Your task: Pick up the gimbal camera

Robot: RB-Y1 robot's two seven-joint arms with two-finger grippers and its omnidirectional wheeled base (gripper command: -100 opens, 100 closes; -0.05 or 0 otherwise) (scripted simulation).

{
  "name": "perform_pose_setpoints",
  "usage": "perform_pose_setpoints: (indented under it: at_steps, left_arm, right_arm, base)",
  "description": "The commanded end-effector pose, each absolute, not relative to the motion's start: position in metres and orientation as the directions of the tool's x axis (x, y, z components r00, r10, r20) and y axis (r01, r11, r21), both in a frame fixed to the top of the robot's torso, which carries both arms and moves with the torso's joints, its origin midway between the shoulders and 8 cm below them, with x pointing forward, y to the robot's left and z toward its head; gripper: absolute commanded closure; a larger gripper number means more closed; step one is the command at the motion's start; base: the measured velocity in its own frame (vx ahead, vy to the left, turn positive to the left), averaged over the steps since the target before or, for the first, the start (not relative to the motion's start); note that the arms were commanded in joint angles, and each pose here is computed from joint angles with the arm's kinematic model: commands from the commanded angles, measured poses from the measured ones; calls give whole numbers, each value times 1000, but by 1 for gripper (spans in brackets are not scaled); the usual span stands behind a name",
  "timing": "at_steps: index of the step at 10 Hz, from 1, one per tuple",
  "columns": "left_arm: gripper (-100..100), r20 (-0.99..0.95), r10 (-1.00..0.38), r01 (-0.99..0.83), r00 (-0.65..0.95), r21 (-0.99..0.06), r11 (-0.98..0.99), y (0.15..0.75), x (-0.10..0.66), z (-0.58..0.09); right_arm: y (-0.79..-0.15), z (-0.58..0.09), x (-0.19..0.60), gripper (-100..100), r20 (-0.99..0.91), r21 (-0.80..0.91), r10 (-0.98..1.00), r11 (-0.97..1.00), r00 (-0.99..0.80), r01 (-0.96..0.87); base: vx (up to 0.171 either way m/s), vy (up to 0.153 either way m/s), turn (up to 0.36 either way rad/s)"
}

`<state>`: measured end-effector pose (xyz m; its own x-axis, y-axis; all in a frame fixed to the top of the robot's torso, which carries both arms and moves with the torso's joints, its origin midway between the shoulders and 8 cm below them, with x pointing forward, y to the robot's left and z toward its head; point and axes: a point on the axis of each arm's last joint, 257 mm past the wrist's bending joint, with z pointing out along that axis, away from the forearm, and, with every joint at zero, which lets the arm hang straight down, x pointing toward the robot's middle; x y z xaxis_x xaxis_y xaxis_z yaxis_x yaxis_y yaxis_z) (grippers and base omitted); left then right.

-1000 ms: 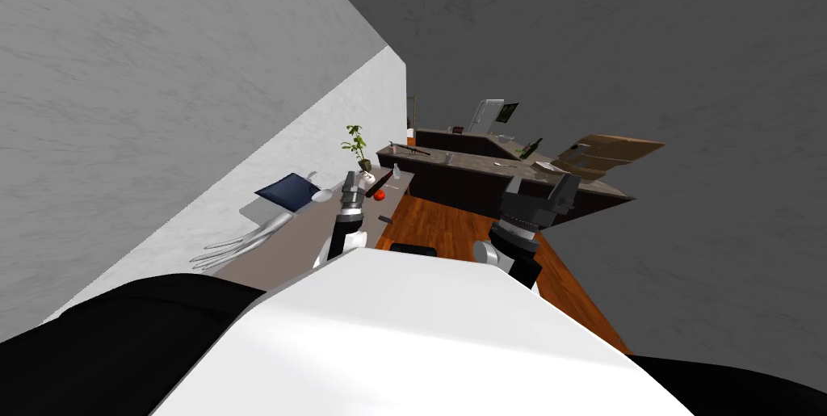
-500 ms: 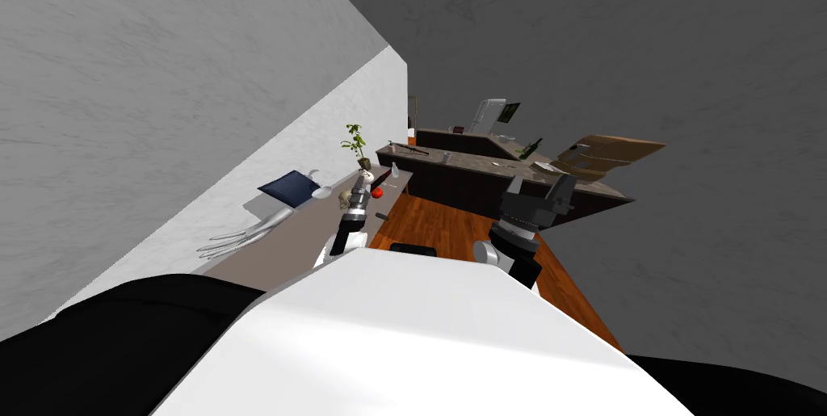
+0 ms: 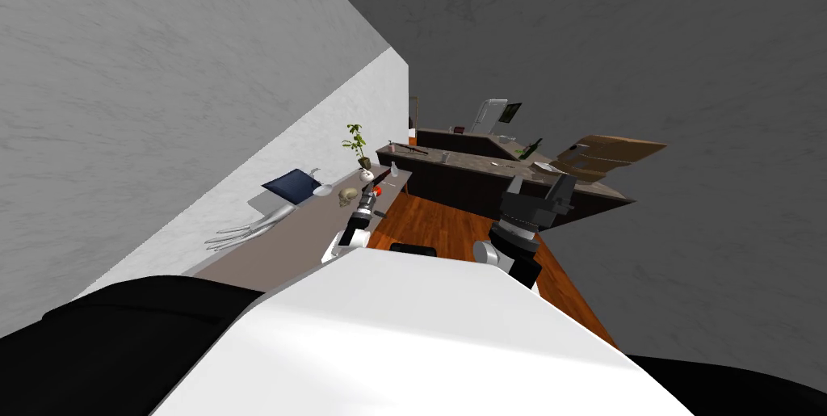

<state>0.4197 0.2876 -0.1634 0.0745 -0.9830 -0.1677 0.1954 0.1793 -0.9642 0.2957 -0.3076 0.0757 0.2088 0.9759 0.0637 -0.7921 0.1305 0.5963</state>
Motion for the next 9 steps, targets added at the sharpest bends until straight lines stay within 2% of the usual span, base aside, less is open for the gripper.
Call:
perform_pose_setpoints:
  at_steps: [1,9]
  left_arm:
    - [-100,-167,-984,155,67,-972,176,291,423,-180]
    - [-100,-132,-991,-82,16,-988,130,291,447,-274]
  right_arm:
    - [-308,76,296,0,64,596,976,131,209,-792]
    - [-308,76,296,0,64,596,976,131,209,-792]
  base:
    - [-9,-37,9]
    - [-9,-18,5]
